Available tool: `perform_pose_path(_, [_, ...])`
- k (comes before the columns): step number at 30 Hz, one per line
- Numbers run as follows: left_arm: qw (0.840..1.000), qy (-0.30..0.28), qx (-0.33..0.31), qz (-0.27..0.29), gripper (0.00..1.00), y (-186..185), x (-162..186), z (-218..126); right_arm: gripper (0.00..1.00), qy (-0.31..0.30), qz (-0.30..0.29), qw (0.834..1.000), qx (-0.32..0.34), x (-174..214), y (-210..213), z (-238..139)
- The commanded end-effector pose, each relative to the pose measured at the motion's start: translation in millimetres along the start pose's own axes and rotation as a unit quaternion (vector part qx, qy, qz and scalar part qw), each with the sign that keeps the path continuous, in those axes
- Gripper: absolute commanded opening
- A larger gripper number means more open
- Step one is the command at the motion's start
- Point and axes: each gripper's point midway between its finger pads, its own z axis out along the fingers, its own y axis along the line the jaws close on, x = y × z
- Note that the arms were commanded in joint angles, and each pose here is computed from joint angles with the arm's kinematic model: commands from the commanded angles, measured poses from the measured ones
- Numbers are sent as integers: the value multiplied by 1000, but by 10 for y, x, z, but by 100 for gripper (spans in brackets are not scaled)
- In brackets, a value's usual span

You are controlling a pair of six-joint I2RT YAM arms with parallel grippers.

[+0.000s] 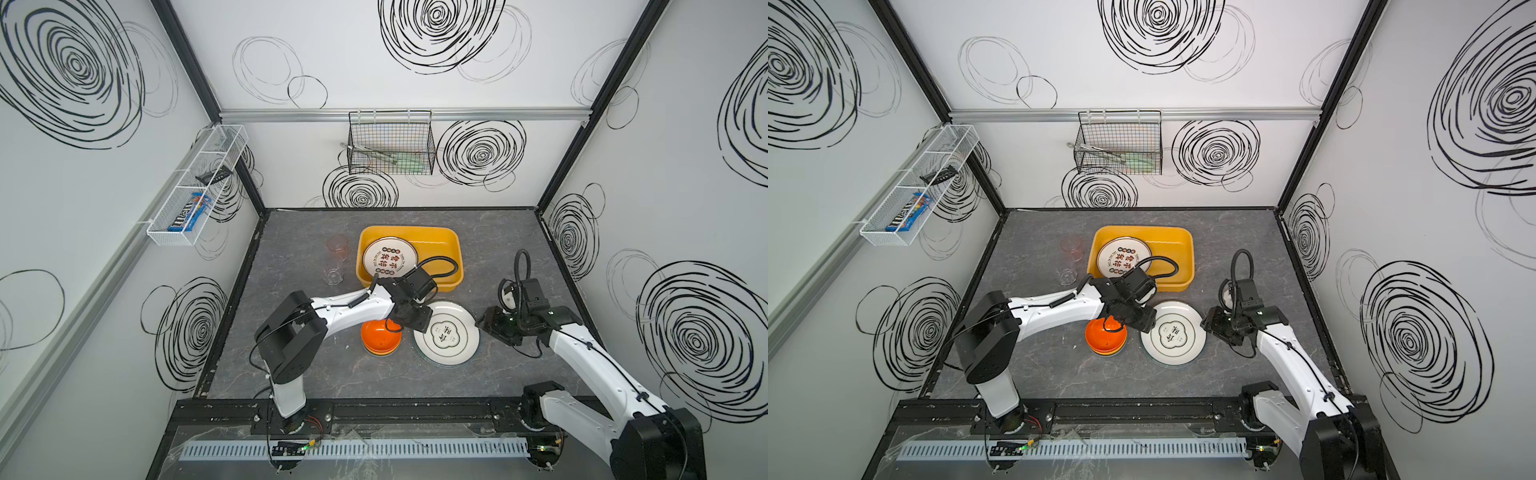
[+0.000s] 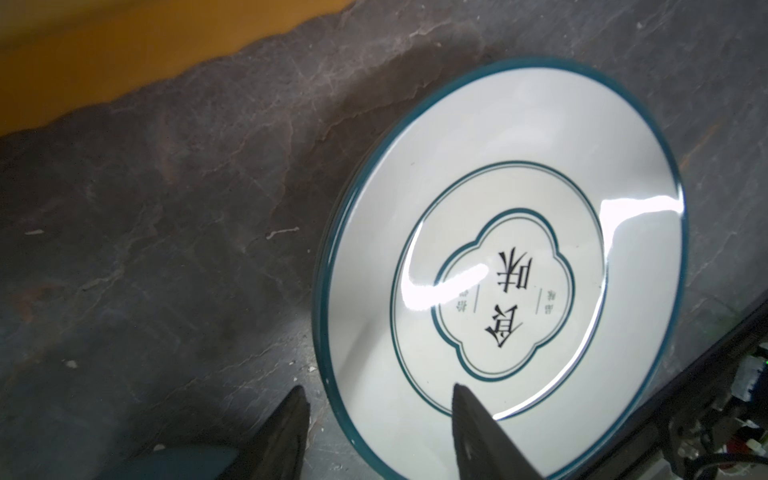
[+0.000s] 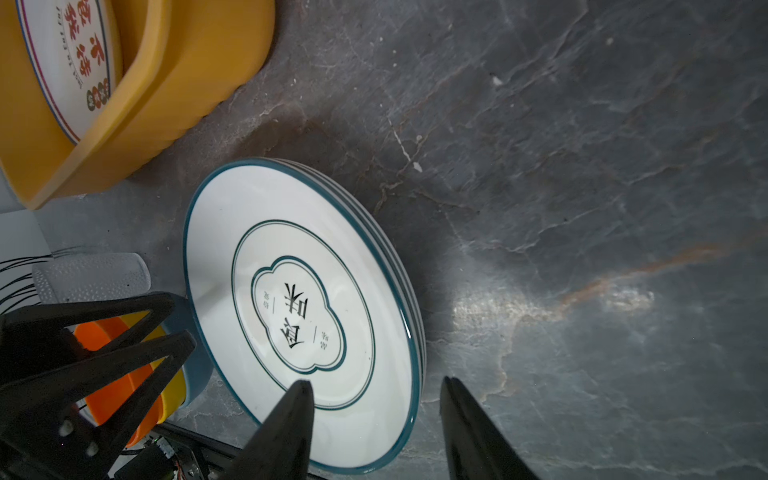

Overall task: Place the mixed dishes into the plastic bin
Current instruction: 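Move both grippers back to the remaining green-rim plate stack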

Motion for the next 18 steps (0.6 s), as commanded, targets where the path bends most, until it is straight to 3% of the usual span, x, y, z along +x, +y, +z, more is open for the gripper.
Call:
perform_pose_path(1, [1000, -1, 1, 4, 59, -39, -19, 33, 54, 4, 10, 1000, 4, 24, -40, 18])
perform_pose_path(18, [1000, 14, 10, 6, 55, -64, 40, 138, 54, -1, 11, 1000, 3, 12, -58, -9])
